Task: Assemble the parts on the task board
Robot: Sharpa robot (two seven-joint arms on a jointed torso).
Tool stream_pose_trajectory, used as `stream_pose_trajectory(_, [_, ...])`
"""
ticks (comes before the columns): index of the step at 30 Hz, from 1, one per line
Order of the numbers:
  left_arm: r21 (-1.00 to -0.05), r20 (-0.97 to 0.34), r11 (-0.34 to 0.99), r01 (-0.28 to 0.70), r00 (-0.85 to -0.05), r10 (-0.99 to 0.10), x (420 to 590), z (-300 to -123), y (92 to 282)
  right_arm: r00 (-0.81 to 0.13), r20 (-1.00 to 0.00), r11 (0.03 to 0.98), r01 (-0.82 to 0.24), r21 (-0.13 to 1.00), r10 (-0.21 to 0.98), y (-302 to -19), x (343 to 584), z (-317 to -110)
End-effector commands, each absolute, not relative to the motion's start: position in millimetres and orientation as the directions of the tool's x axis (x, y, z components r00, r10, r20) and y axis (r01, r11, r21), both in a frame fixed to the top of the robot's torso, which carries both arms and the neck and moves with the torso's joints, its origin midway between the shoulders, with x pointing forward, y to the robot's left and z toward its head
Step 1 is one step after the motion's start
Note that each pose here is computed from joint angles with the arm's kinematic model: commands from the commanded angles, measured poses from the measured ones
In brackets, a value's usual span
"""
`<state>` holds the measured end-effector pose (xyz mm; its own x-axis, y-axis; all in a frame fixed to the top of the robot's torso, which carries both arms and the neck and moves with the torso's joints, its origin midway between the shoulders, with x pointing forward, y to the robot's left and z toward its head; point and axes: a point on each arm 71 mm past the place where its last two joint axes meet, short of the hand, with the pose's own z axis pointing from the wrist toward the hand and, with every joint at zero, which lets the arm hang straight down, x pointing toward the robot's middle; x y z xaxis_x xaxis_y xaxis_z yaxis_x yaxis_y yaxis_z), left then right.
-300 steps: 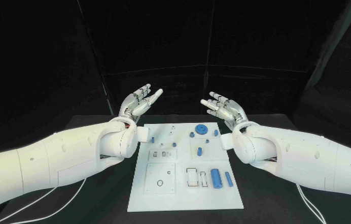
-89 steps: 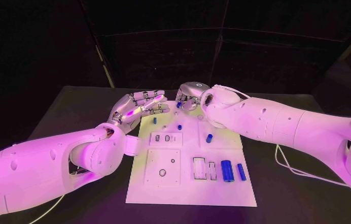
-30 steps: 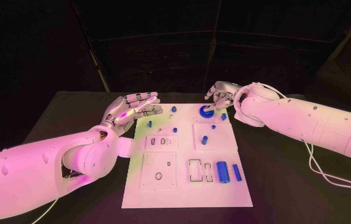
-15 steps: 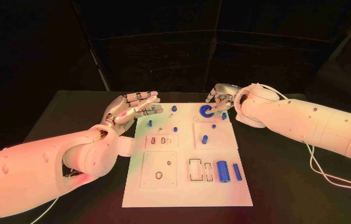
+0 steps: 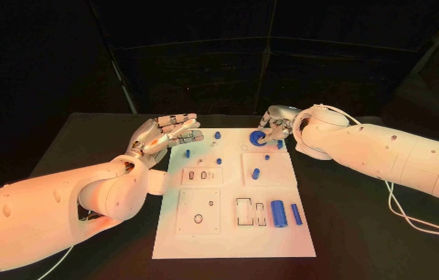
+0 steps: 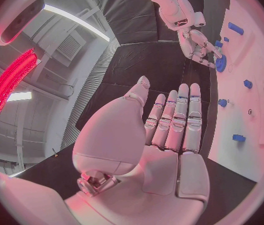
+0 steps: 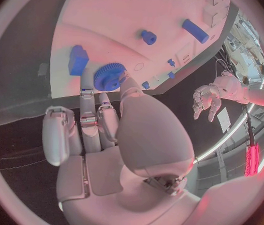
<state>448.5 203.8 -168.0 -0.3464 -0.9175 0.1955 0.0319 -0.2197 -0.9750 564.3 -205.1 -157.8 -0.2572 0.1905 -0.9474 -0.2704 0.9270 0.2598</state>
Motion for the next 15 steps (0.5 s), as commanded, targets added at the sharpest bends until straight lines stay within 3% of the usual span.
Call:
stream_pose_trajectory(1, [-0.973,0.2,-0.229,0.04,-0.358,-0.912,448.5,-166.2,202.5,-0.256,-0.953,0.933,-0.274,0.233,0.162,-203.8,563.8,-157.2])
stream_pose_trajectory(15, [-0.973,0.2,-0.229,0.039,-0.36,-0.911,448.7,-166.4,201.8,-0.267,-0.954,0.938,-0.275,0.211,0.137,-197.7,563.4,-160.2])
